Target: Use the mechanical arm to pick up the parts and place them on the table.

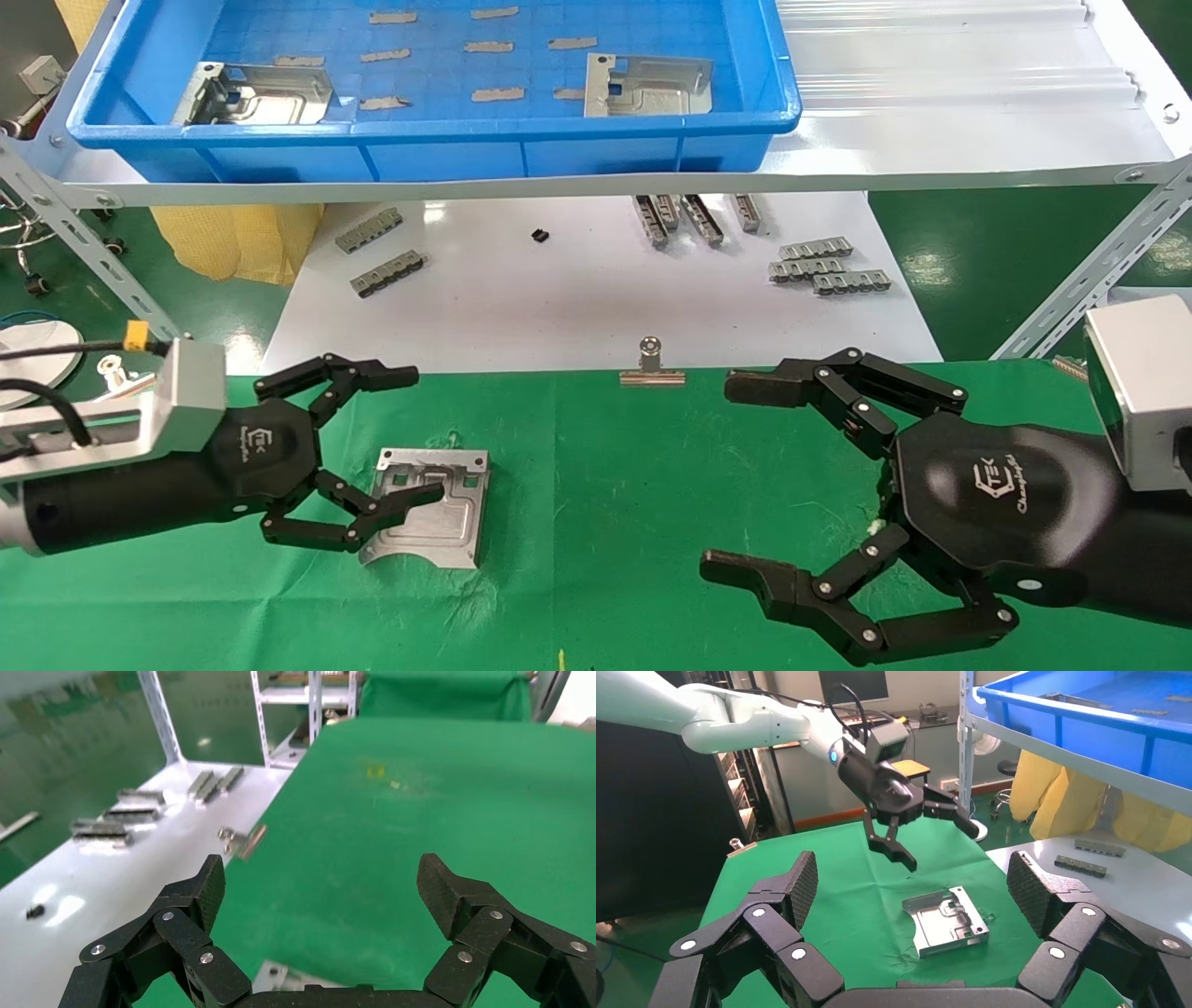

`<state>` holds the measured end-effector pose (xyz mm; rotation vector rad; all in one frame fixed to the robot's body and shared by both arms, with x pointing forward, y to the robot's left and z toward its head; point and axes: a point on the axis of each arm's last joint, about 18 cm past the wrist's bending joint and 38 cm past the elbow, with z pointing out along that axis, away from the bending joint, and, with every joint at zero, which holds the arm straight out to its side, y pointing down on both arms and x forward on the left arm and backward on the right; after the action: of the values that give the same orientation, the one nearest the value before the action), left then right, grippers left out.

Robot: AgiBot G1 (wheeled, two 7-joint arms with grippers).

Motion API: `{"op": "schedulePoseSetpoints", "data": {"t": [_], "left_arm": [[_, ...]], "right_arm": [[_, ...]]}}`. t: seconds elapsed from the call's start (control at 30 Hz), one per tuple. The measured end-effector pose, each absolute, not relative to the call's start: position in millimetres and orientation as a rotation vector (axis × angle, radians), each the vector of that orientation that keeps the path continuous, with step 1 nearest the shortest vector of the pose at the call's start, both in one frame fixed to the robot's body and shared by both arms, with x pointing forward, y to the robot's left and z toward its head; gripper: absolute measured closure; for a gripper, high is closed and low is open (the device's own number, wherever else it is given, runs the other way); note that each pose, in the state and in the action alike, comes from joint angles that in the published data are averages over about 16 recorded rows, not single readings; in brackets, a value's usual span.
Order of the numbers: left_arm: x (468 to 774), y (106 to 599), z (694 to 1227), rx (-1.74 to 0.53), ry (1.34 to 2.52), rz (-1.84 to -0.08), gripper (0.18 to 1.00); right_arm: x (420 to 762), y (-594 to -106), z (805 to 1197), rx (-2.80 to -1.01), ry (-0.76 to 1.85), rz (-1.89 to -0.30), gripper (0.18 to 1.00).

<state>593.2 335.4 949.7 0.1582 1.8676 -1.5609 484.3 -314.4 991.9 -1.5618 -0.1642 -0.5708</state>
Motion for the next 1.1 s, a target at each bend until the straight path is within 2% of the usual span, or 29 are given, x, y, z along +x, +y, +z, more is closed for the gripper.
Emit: {"op": "schedulePoseSetpoints", "data": {"t": [0.53,1.1], "left_arm": [[545,322,974,0.202,1.857,-1.689,0.183],[488,304,990,0.265,1.906,-1.783,0.183]], "right_arm": [[484,-314,992,-1.562,-0.164,-0.571,0.179],[484,-314,992,-1.562,-0.164,-0.571,0.179]]}}
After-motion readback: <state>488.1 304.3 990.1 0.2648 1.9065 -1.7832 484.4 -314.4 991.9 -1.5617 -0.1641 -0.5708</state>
